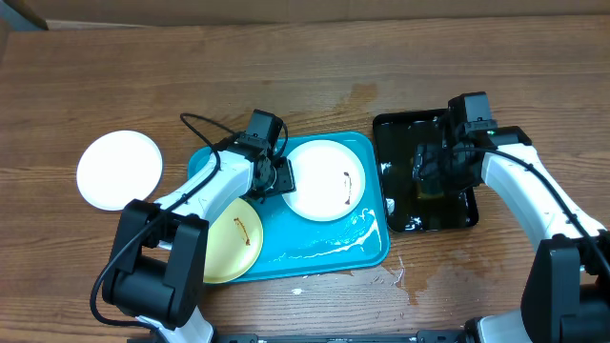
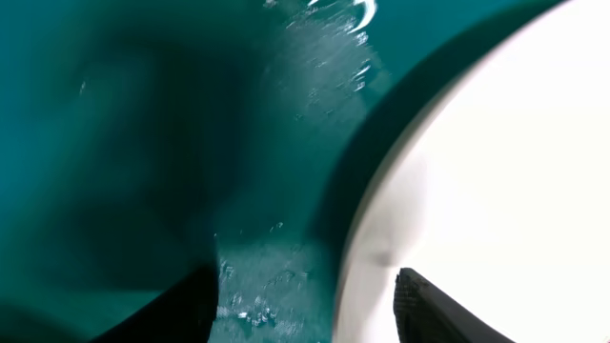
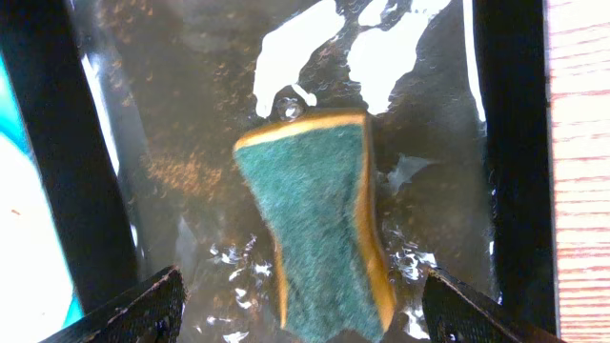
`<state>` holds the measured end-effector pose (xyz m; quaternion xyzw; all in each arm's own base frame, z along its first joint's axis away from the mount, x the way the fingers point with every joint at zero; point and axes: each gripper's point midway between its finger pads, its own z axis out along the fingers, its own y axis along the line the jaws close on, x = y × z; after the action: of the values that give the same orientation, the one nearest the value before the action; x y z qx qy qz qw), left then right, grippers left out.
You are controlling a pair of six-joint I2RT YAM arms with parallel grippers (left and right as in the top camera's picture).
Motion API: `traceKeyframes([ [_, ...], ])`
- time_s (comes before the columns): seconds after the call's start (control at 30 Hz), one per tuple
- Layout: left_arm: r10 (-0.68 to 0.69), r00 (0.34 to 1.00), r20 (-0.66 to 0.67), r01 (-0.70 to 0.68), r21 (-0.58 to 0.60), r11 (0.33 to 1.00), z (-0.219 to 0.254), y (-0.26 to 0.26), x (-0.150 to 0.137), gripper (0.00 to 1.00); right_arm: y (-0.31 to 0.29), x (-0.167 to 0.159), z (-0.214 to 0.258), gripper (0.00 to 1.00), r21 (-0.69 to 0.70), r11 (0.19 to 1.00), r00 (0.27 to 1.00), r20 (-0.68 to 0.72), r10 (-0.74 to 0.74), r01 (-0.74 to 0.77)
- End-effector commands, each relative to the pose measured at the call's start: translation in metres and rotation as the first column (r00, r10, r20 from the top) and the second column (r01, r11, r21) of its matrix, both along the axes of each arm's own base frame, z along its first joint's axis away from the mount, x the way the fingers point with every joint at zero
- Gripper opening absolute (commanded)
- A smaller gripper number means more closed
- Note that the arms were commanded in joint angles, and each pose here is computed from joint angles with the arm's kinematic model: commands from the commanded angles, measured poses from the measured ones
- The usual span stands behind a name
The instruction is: Clean dirty plates on tray and stack at the side
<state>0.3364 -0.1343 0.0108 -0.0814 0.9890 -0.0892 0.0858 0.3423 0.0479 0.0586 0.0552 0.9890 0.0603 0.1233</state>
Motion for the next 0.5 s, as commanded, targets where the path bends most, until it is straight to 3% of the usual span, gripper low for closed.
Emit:
traceKeyframes([
  [0.0, -0.155, 0.986, 0.053, 0.153, 0.052, 0.987, 0.001, 0.003, 0.006, 0.55, -0.013, -0.008, -0.012, 0.8, -0.055, 0.997, 0.998, -0.007, -0.057, 0.056],
  [0.37, -0.125, 0.992, 0.03, 0.123, 0.045, 0.991, 0.0, 0.003, 0.001, 0.04, -0.017, -0.023, -0.045, 0.84, -0.065, 0.996, 0.998, -0.001, -0.064, 0.064],
  [0.47, -0.019, 0.999, -0.036, 0.02, 0.04, 0.999, -0.003, 0.008, -0.011, 0.04, -0.016, -0.029, -0.047, 0.78, -0.064, 0.996, 0.998, -0.026, -0.064, 0.062],
])
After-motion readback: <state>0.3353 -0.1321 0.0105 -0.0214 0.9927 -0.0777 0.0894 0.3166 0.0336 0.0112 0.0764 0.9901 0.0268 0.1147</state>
